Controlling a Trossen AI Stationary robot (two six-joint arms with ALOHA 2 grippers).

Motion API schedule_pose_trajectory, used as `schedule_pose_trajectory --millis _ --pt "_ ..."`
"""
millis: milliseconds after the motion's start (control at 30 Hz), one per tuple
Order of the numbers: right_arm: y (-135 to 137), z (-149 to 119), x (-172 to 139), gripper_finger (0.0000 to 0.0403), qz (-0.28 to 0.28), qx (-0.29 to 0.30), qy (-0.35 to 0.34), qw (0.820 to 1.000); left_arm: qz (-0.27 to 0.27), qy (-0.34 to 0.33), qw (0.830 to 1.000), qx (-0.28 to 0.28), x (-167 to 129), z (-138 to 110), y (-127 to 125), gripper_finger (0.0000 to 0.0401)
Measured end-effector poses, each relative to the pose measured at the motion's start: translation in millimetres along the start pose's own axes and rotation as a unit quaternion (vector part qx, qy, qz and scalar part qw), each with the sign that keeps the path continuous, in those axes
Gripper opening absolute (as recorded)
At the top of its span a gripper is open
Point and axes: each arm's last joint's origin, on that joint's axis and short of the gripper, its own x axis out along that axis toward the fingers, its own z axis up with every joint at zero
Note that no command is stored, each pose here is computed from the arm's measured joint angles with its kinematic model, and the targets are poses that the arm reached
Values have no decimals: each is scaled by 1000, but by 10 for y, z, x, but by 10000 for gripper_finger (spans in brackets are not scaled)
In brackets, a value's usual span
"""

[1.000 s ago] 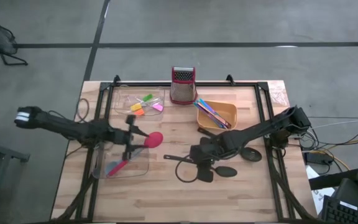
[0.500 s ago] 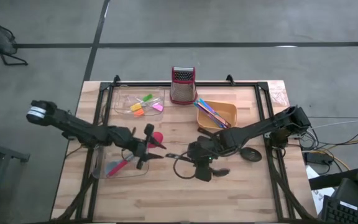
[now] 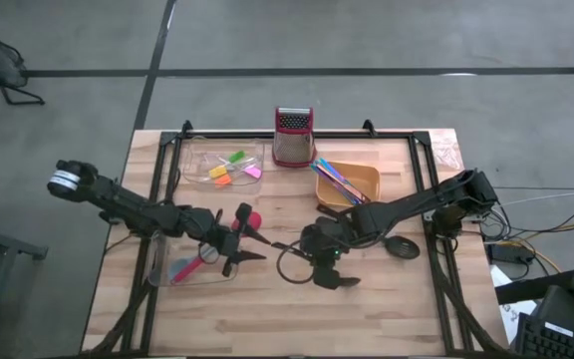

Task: Pick & Place Kitchen Items
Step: Put the top black spoon into the bottom transparent bin

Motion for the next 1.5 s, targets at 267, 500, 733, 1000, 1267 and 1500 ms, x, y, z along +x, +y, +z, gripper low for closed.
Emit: schedule_pose_trajectory --millis 267,500,733,1000,1267,1500 --pt "-44 27 -9 23 -29 4 -16 999 35 -56 990 -128 34 147 86 190" --pt "-42 63 -38 23 -30 6 -25 999 56 -64 984 -154 91 240 145 190" --pt "-110 95 -47 23 -35 14 -29 999 64 -60 982 -168 217 345 216 190" --pt "-115 95 -48 23 -35 11 -28 999 58 -32 982 -180 325 332 218 112" --pt "-121 88 -43 23 -40 13 -25 999 56 -3 978 -199 320 311 216 26" --pt "-118 87 -40 27 -37 13 -23 999 51 0 974 -220 316 306 210 26"
